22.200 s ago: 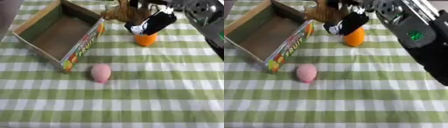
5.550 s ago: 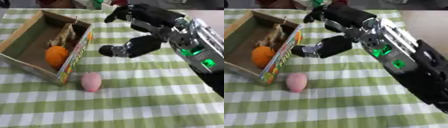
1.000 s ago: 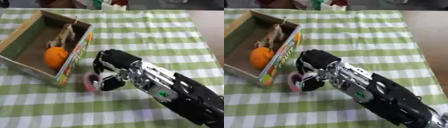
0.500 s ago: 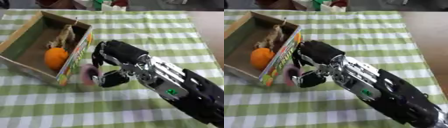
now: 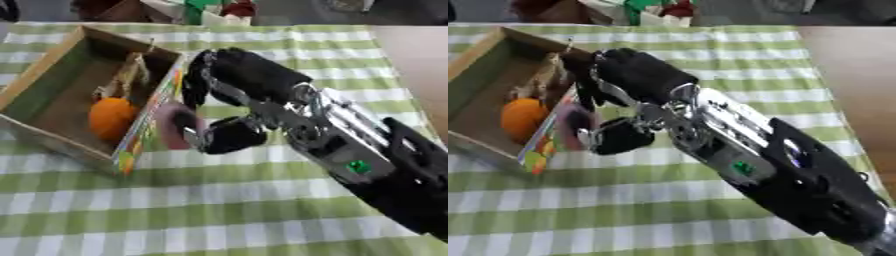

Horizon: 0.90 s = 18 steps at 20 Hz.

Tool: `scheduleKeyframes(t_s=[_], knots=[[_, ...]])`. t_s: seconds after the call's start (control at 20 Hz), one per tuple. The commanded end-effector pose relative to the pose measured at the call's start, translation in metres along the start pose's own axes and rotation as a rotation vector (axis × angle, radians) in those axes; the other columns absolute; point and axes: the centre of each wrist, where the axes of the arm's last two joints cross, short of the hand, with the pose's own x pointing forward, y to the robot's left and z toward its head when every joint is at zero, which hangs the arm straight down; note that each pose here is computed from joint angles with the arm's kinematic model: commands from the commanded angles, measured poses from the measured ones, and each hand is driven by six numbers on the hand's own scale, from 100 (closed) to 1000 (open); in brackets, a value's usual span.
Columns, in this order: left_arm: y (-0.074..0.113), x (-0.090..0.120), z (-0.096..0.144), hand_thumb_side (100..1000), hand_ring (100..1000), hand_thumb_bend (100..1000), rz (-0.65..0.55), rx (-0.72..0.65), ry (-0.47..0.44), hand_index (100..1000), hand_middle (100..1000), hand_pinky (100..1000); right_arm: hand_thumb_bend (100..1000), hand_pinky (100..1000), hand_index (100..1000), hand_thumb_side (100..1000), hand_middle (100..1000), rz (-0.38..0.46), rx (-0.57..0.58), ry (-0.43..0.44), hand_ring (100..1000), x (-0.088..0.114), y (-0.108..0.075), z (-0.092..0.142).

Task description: Pick up objects on the table and place them in the box.

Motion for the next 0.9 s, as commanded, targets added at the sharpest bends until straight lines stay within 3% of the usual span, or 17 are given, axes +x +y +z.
scheduleKeyframes(t_s=[0.05, 0.35, 0.4, 0.45, 0.9], knots=[[0.005, 0.005, -0.009, 981, 759, 100, -0.009, 0.008, -0.040, 866, 752, 766, 100, 632, 536, 367, 457, 0.028, -0.073, -0.003, 606, 0.000, -0.027, 0.002], [0.005, 0.006, -0.010, 981, 760, 100, -0.007, 0.007, -0.044, 866, 752, 766, 100, 635, 537, 368, 455, 0.017, -0.104, 0.039, 608, 0.002, -0.061, -0.011], [0.005, 0.007, -0.010, 976, 760, 100, -0.006, 0.007, -0.045, 867, 752, 766, 100, 636, 537, 408, 454, 0.009, -0.104, 0.052, 609, 0.002, -0.064, -0.015], [0.005, 0.007, -0.010, 981, 760, 100, -0.004, 0.007, -0.047, 867, 753, 766, 100, 636, 537, 369, 454, 0.002, -0.107, 0.067, 609, 0.001, -0.067, -0.019], [0.003, 0.012, -0.015, 982, 760, 100, 0.017, 0.012, -0.067, 867, 753, 768, 100, 647, 541, 361, 450, -0.059, -0.186, 0.165, 619, -0.010, -0.077, -0.060]])
